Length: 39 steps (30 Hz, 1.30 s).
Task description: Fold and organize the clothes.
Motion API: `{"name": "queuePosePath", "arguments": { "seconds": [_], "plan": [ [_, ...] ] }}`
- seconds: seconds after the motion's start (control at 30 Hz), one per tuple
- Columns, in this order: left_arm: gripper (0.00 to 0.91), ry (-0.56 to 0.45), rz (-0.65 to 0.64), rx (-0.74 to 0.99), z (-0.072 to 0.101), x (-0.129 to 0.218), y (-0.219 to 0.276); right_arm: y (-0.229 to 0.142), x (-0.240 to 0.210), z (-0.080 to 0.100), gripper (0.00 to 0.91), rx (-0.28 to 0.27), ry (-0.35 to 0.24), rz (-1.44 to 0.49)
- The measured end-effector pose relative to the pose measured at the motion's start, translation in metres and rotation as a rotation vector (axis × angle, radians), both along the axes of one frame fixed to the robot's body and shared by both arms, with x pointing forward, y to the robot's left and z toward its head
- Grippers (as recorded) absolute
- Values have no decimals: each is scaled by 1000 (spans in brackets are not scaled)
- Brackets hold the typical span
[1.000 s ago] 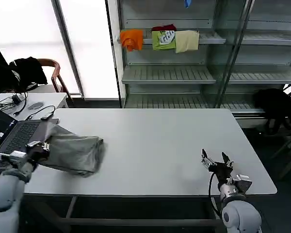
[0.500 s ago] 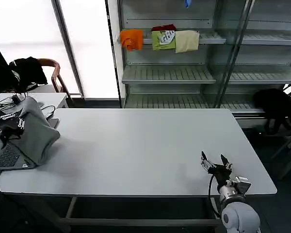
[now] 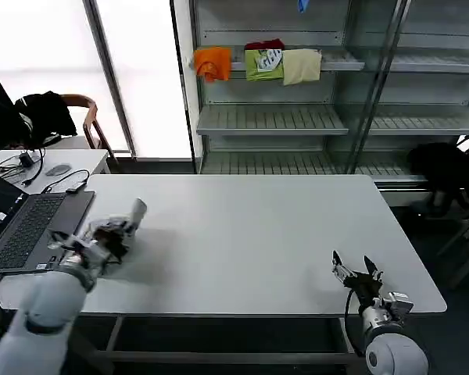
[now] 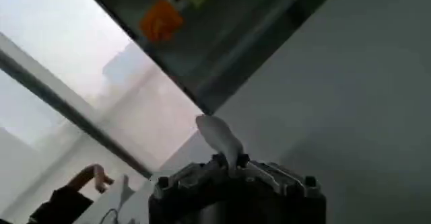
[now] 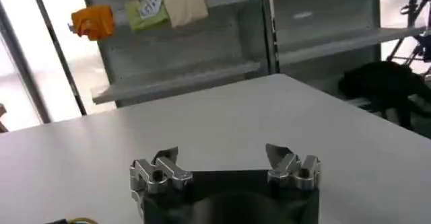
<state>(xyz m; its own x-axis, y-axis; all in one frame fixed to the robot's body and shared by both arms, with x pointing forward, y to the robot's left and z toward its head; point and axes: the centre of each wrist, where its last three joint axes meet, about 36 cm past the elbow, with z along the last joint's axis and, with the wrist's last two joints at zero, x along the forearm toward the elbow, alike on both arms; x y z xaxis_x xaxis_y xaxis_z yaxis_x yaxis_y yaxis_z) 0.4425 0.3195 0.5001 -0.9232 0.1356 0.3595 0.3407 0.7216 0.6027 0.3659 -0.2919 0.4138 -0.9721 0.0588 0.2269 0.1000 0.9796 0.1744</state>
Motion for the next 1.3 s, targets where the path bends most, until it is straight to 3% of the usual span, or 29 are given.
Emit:
{"name": "queuePosePath", "arguments": {
  "seconds": [0.3,0.37,0.63,0.67,0.7,1.07,1.3],
  "plan": [
    [202,-8,-87,-139,-13,11,-79,2,1,4,907,2,-8,-6],
    [272,-14,-97,-168,-14,16,-93,4,2,6,907,0,-11,-4],
    [353,-29,-88,-299,-17,45,-139,11,6,13,907,-12,-22,18],
    [504,-31,-83,-321,-17,50,-145,12,7,14,907,-14,-22,18],
    [907,-33,-75,-338,-16,55,-150,13,7,14,907,-16,-22,19],
    [907,-5,-9,-471,-24,82,-198,28,17,20,907,-21,-28,54],
    [907,-14,12,-508,-16,83,-186,53,25,25,907,49,-16,148]
  ]
}}
